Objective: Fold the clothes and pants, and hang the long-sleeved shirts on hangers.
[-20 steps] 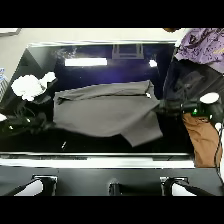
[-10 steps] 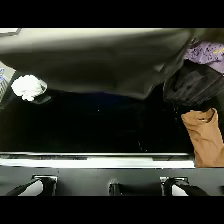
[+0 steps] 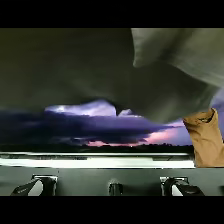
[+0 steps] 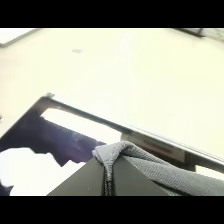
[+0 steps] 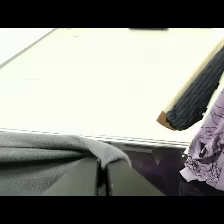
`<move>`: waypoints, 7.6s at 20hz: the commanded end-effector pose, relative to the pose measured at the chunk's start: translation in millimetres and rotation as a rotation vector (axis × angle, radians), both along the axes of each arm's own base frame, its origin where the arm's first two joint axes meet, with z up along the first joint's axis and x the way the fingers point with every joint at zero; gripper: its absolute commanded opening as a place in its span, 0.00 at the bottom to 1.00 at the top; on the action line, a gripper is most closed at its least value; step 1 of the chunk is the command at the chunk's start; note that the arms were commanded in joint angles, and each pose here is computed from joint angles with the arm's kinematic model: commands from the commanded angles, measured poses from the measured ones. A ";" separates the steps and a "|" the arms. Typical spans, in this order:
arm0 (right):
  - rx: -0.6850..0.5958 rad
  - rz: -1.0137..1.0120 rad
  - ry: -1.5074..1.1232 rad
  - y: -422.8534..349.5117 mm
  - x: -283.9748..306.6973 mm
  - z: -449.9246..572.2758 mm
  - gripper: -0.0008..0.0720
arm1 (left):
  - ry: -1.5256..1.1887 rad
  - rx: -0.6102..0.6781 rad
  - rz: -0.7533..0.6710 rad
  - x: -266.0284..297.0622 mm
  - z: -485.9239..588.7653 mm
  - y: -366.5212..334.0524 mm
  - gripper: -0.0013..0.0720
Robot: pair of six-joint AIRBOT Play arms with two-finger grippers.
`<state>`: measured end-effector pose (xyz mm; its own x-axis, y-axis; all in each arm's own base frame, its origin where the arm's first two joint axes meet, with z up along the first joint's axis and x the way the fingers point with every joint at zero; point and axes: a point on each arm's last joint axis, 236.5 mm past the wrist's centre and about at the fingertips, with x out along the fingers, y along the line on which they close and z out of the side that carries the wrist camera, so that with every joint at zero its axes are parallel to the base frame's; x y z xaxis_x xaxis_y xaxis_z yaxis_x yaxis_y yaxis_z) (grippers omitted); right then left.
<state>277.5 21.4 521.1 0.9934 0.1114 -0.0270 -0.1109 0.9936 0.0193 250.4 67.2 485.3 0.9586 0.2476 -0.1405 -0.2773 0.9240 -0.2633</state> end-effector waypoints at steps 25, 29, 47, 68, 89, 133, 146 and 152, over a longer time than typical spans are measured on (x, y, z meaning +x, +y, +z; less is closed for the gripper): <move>0.361 -0.054 1.155 -14.7 291.6 -514.1 0.05 | 1.029 -0.259 -0.189 268.6 -509.7 -25.7 0.04; 0.317 -0.079 1.274 -20.6 265.2 -526.8 0.05 | 1.237 -0.295 -0.207 223.5 -529.9 -38.3 0.04; 0.319 -0.086 1.519 -17.1 229.3 -588.1 0.05 | 1.473 -0.343 -0.244 175.5 -597.1 -68.7 0.23; 0.609 0.072 1.469 -57.7 102.9 -515.6 0.60 | 1.221 -0.226 0.132 120.1 -393.8 83.8 0.77; 0.869 0.169 1.600 37.9 -41.4 -634.0 0.60 | 1.312 -0.258 0.139 86.4 -427.4 80.5 0.77; 0.671 0.191 1.457 64.8 -34.5 -573.9 0.05 | 1.423 -0.963 -0.394 -6.8 -590.8 -86.1 0.04; 0.571 0.054 1.366 49.1 -77.6 -511.6 0.05 | 1.235 -0.741 -0.216 -9.0 -516.9 -53.7 0.04; 0.556 0.084 1.331 36.9 -19.0 -511.2 0.05 | 0.983 -0.700 -0.220 56.3 -508.1 -51.8 0.04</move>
